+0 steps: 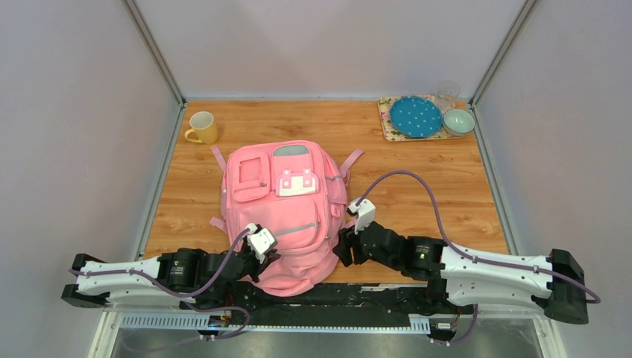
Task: Pack the student bag
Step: Zip the student bag at the center of the board.
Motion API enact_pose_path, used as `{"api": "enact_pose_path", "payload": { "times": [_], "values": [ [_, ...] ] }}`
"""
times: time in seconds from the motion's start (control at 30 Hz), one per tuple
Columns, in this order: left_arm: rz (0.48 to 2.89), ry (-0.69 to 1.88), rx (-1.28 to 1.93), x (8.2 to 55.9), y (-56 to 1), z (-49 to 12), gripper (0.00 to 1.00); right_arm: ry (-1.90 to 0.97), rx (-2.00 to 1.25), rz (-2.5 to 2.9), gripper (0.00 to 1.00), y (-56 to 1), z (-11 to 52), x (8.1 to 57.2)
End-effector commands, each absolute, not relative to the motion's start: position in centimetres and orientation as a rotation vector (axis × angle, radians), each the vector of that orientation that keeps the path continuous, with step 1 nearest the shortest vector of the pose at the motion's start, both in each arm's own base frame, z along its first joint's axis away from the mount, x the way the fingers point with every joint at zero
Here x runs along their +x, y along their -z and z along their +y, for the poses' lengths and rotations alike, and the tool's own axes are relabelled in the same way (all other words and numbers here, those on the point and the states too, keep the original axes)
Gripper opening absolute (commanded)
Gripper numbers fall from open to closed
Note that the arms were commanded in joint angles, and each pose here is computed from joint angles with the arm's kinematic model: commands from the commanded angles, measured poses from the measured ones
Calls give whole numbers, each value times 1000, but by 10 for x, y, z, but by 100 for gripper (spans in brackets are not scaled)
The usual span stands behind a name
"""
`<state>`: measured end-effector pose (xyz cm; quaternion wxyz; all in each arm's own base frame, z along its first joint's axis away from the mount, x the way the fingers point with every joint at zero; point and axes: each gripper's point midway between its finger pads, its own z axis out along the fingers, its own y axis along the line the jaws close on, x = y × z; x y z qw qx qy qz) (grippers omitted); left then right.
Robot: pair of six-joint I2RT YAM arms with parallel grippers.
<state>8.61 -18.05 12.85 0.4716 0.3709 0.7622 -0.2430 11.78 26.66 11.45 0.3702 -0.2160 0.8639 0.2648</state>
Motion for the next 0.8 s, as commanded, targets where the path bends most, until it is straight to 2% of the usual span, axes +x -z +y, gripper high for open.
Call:
{"api": "enact_pose_path", "payload": {
  "times": [0.0,0.27,0.47,0.77],
  "values": [
    [1928,656,854,79,-131,-179,0,-765,-585,2074,59,-143,267,119],
    [1923,668,854,78,-133,-180,0,-684,-760,1939,60,-141,268,127],
    [1924,670,854,78,-132,-179,0,-614,-898,1887,55,-138,282,134],
    [1915,687,834,78,-135,-178,0,-685,-984,1814,56,-145,295,130]
  ]
}}
